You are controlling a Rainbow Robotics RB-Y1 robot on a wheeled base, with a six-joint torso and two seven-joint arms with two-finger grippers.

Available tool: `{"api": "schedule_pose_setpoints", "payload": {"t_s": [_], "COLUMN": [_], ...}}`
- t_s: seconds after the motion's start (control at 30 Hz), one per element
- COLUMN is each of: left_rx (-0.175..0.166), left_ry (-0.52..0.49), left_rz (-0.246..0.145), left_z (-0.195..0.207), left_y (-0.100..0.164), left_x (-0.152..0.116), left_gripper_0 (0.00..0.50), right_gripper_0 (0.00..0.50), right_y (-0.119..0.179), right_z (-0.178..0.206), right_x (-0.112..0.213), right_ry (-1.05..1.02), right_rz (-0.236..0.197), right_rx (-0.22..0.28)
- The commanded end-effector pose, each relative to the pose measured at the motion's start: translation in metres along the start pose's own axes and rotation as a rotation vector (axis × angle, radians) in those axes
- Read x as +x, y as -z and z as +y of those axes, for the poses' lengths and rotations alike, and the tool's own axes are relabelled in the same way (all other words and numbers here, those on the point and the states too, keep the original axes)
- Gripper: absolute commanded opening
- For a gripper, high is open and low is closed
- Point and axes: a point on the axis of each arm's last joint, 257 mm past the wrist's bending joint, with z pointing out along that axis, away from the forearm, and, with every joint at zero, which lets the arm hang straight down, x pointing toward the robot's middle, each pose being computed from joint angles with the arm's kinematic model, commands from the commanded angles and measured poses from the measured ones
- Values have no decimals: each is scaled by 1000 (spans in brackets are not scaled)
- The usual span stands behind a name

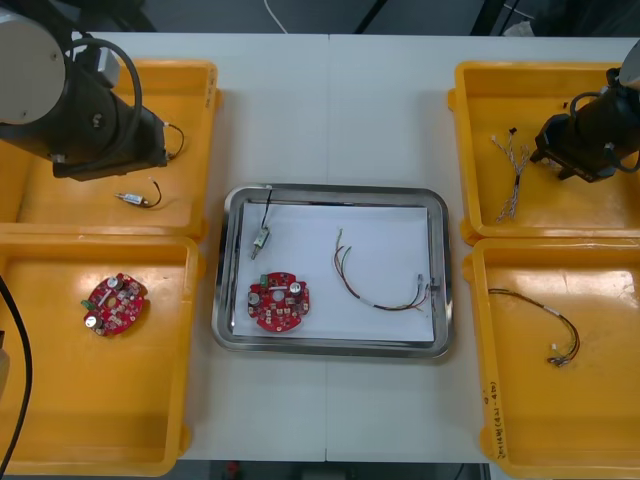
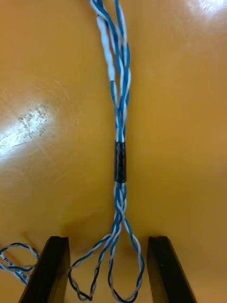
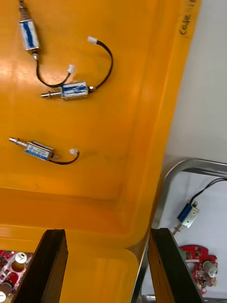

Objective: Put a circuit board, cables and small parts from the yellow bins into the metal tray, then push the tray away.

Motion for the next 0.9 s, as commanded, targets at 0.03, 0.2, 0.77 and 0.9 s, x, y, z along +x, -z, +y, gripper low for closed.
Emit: {"api": "schedule_pose_setpoints", "payload": {"t_s": [0.03, 0.2, 0.77, 0.9], "left_rx": [-54, -76, -108, -112], "left_ry": [165, 241, 423, 445], "left_rz": [-66, -50, -34, -29], "left_z": [23, 37, 80, 84], "left_y": [19, 15, -22, -30], "left_x": [-42, -53, -72, -77], "left_gripper_0": [500, 500, 500, 500], "right_gripper_0": [0, 0, 0, 0], "right_y": [-10, -11, 57, 77], "right_z": [-17, -16, -47, -55], "right_x": [7, 9, -29, -33], "right_ry": [-32, -30, 16, 47], "right_rz": [4, 8, -10, -22], "right_rx": [35, 28, 109, 135]}}
